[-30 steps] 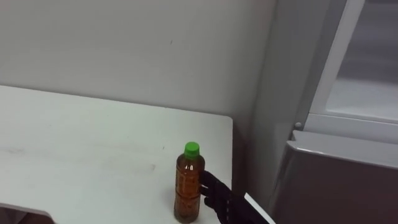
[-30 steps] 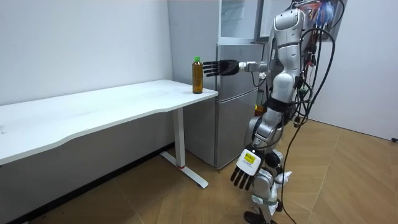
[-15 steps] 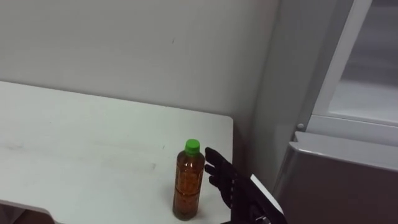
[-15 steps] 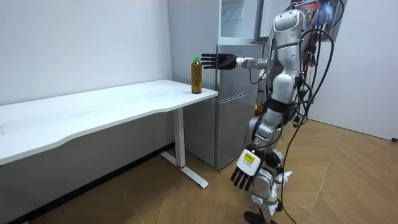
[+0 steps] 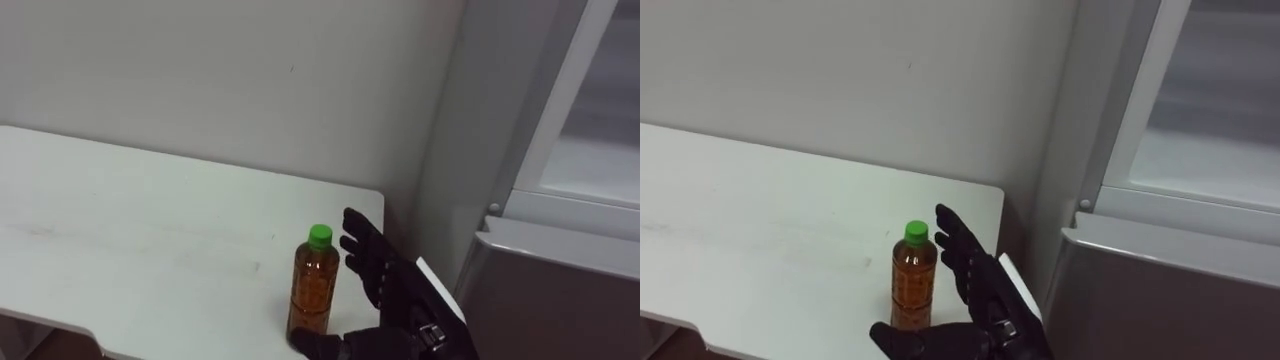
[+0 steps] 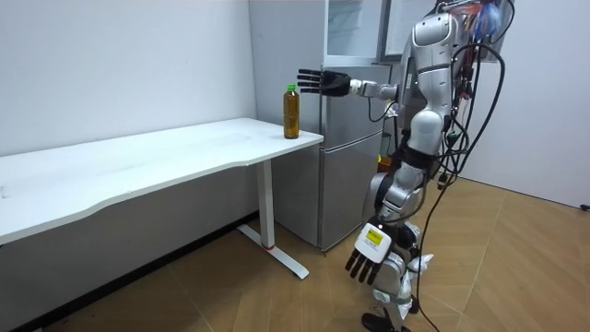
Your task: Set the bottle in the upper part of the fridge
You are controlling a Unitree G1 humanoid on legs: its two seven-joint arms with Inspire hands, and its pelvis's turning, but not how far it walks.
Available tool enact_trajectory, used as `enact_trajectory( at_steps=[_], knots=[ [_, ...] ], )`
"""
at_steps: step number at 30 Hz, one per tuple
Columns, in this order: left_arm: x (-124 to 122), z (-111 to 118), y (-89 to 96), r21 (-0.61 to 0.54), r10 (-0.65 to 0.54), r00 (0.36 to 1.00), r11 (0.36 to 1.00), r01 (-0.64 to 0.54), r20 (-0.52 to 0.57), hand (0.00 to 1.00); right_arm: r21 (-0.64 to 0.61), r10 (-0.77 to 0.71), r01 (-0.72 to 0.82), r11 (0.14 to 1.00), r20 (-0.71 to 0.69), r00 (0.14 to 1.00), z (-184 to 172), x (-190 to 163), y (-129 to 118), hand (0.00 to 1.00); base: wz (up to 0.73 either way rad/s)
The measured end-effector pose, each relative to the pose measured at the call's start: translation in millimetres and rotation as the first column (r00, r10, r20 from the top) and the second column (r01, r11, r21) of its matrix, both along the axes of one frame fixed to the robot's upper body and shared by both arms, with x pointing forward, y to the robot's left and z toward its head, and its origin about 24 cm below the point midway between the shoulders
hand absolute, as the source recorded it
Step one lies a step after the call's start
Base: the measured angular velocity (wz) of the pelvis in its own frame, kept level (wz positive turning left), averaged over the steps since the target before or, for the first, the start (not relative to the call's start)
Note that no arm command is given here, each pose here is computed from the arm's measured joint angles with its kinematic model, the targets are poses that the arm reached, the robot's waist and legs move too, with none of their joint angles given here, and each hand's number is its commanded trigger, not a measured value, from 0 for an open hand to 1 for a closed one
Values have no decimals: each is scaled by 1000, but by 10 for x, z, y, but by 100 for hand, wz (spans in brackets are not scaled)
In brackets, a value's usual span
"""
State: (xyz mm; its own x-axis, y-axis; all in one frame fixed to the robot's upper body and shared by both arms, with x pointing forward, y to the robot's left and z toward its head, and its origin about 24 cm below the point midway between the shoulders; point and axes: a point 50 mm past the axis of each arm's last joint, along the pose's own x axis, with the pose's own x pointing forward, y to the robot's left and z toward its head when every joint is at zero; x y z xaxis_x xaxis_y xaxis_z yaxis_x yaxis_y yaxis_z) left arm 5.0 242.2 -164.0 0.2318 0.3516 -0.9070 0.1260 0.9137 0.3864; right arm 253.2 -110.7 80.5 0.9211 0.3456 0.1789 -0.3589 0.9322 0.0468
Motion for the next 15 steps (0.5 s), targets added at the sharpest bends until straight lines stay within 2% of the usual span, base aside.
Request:
enact_trajectory(
  at_steps=[7, 15],
  knots=[
    [-29, -4, 12, 4, 13, 999, 1000, -13, -31, 0, 97, -18, 19, 995, -6, 1000, 78, 35, -4, 0, 0],
    [-36, -7, 11, 0, 16, 999, 1000, -16, -43, 0, 126, -68, 73, 989, -49, 997, 29, 79, -30, 0, 4]
  ],
)
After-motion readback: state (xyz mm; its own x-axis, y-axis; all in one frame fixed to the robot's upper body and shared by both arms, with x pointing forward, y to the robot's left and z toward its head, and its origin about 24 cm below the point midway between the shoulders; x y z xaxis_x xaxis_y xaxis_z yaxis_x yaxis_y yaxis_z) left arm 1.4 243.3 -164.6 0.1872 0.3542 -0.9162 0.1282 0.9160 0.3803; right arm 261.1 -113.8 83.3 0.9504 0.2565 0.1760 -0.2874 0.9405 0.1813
